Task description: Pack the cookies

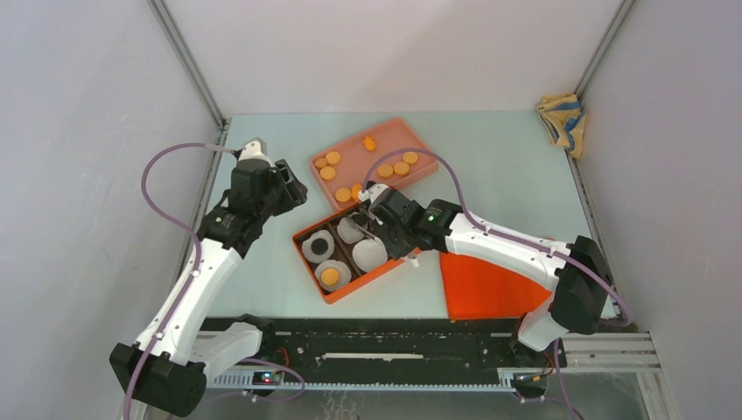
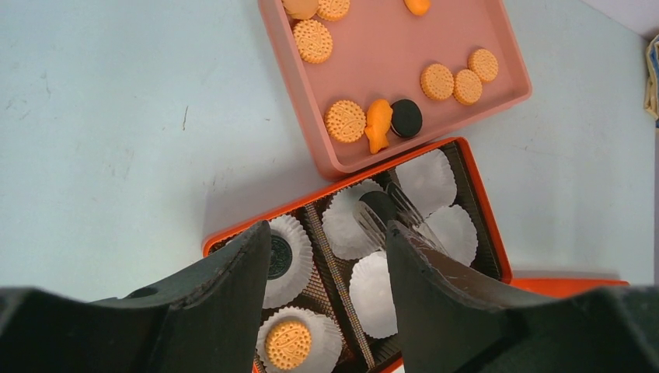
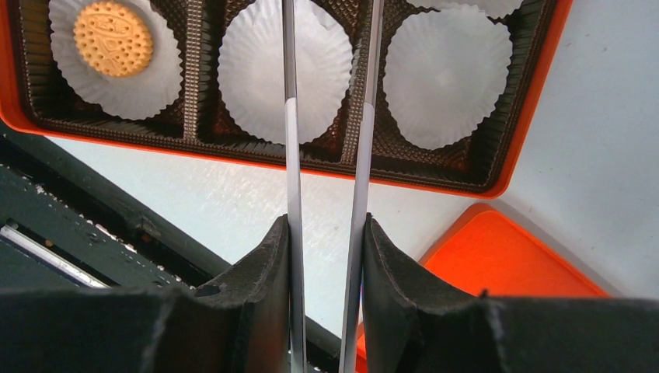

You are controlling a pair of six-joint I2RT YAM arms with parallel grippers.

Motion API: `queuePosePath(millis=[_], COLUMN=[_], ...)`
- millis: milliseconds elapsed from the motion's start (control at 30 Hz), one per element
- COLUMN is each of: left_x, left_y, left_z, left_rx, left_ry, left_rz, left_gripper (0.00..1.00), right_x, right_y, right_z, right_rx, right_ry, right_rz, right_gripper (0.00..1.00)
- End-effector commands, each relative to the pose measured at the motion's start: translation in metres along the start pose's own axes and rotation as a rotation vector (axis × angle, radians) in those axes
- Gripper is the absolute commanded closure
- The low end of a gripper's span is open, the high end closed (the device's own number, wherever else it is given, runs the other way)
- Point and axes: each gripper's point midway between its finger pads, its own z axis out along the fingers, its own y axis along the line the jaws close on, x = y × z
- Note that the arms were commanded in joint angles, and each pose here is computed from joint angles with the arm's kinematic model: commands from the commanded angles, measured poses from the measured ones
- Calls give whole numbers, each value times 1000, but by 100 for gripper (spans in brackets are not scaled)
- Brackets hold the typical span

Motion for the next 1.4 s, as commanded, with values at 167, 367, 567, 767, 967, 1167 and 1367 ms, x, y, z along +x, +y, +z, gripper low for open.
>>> queuePosePath(millis=[167, 367, 567, 767, 967, 1167, 1367], left_x=[-9, -9, -10, -13, -15, -17, -18], left_y=[-5, -5, -6, -7, -8, -12, -17], left_z=[1, -1, -3, -6, -7, -4, 1], left_rx=[17, 21, 29, 35, 39, 50, 61], left_ry=[-16, -19, -25, -35, -39, -41, -28], left_rz=[7, 11, 11, 11, 10, 8, 9], left_gripper=[39, 38, 38, 38, 38, 38, 38], right_x=[-21, -23, -26, -42, -64, -96, -125], right_y=[-2, 1, 2, 0, -11, -55, -103], right_z=[-3, -5, -10, -28, -53, -58, -22], right_rx=[0, -18, -26, -31, -3, 105, 216], right_ry=[-76, -87, -103, -187, -277, -336, -289], right_rz=[17, 20, 31, 49, 74, 148, 234], right_gripper=[58, 55, 61, 65, 62, 62, 59])
